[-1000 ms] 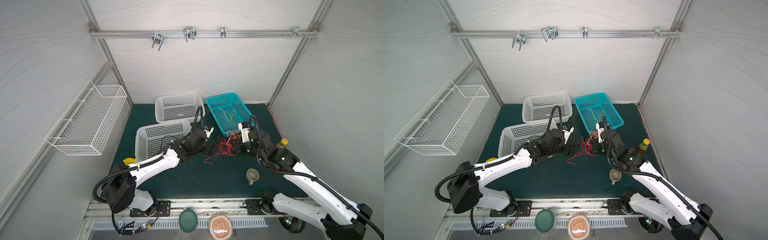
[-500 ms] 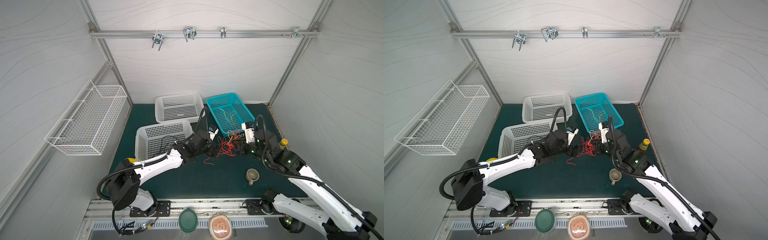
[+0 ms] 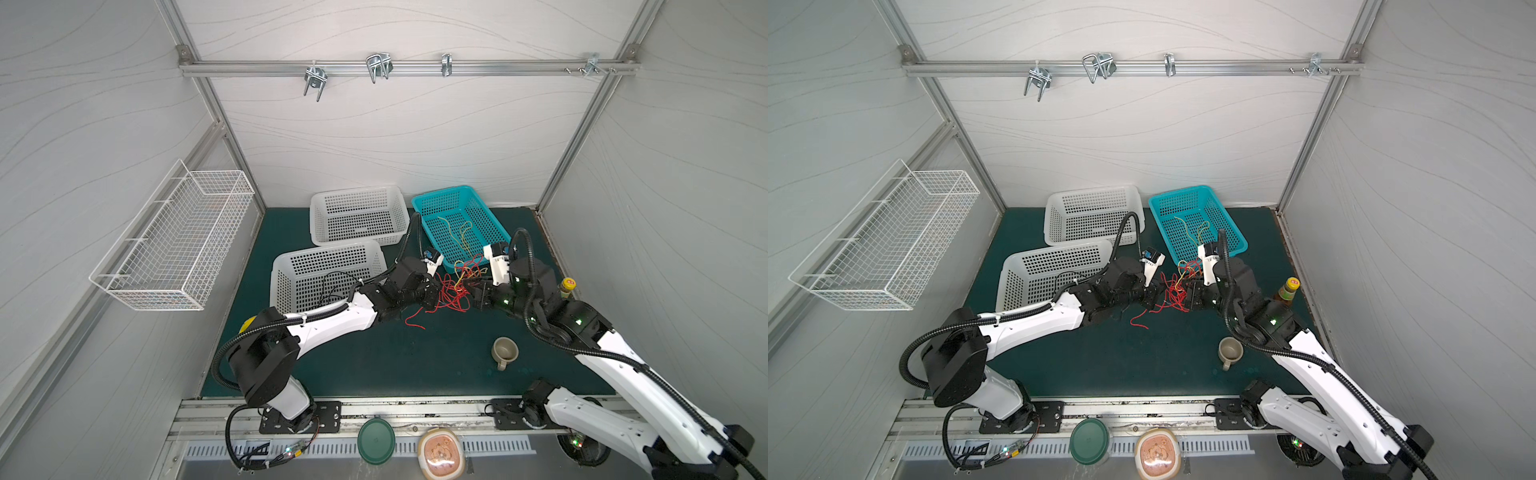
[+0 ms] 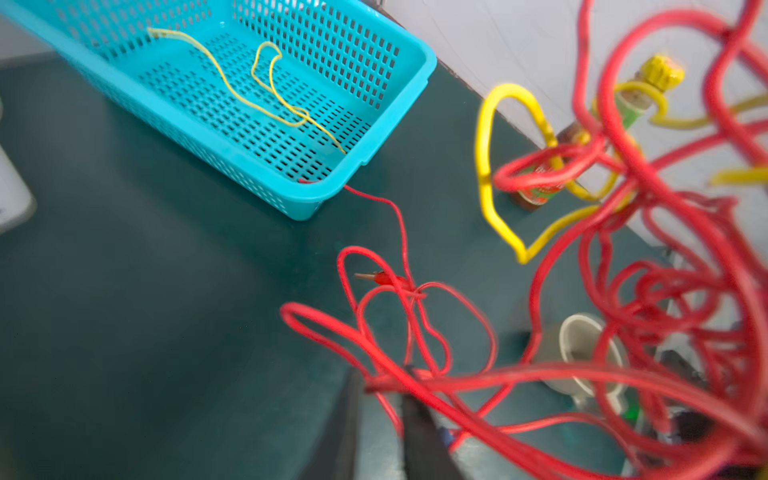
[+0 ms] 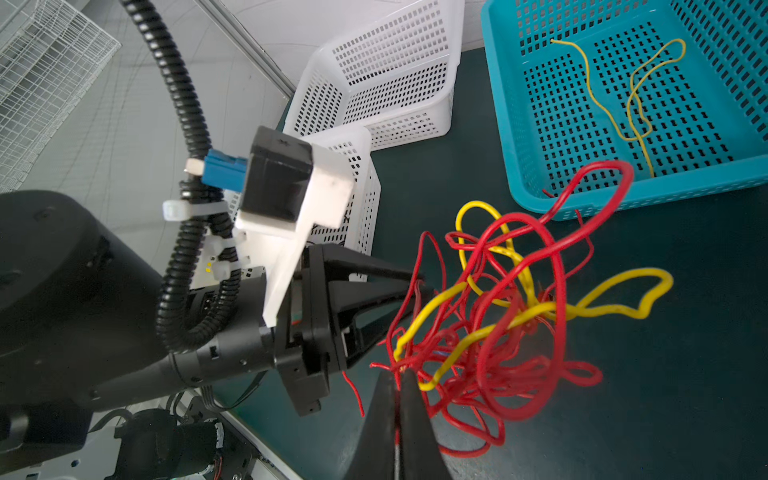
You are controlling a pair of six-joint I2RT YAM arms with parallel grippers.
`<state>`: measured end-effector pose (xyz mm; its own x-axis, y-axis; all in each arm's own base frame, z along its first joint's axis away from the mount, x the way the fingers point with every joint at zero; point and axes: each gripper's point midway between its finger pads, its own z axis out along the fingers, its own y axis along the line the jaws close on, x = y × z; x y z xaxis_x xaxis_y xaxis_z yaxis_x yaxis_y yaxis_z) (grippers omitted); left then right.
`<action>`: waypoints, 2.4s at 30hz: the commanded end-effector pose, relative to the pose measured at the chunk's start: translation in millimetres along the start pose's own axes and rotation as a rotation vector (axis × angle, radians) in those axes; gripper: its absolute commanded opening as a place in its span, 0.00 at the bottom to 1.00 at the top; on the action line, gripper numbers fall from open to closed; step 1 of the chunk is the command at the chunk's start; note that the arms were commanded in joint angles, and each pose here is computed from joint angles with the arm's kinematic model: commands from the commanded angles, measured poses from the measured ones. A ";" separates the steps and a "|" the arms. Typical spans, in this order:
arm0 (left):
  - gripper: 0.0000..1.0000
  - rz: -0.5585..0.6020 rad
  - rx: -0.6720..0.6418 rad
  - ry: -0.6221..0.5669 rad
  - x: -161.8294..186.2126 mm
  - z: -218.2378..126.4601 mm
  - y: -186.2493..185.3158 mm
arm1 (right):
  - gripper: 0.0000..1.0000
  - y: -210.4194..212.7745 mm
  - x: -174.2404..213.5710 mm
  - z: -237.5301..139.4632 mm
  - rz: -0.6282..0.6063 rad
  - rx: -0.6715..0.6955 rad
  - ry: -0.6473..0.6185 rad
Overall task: Untangle the cables
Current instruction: 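Grasp a red wire hanging from the lifted tangle with the left gripper, then pull the red wire away with the left gripper while the right gripper lowers the tangle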
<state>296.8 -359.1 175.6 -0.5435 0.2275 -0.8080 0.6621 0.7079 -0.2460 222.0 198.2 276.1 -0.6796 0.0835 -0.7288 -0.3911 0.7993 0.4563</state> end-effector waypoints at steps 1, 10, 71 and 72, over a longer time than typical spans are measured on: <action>0.00 -0.002 0.011 -0.059 -20.8 1.7 -4.9 | 0.00 0.8 -11.0 0.4 0.017 -0.005 -0.036; 0.00 -0.017 -0.125 -0.037 -8.2 -7.9 20.5 | 0.00 -56.8 15.5 19.5 0.075 0.197 0.010; 0.00 0.091 -0.038 -0.200 -85.3 -125.1 -13.8 | 0.46 -146.0 57.4 30.8 0.240 0.379 0.088; 0.00 0.094 -0.031 -0.202 -86.1 -125.5 -15.3 | 0.47 -144.2 56.8 32.6 0.241 0.367 0.093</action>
<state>270.6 -300.0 297.0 -0.4060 0.1830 -0.8953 0.6554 0.7411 -0.1457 263.4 104.7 150.4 -0.7658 0.2678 -0.5846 0.0323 0.9240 0.3809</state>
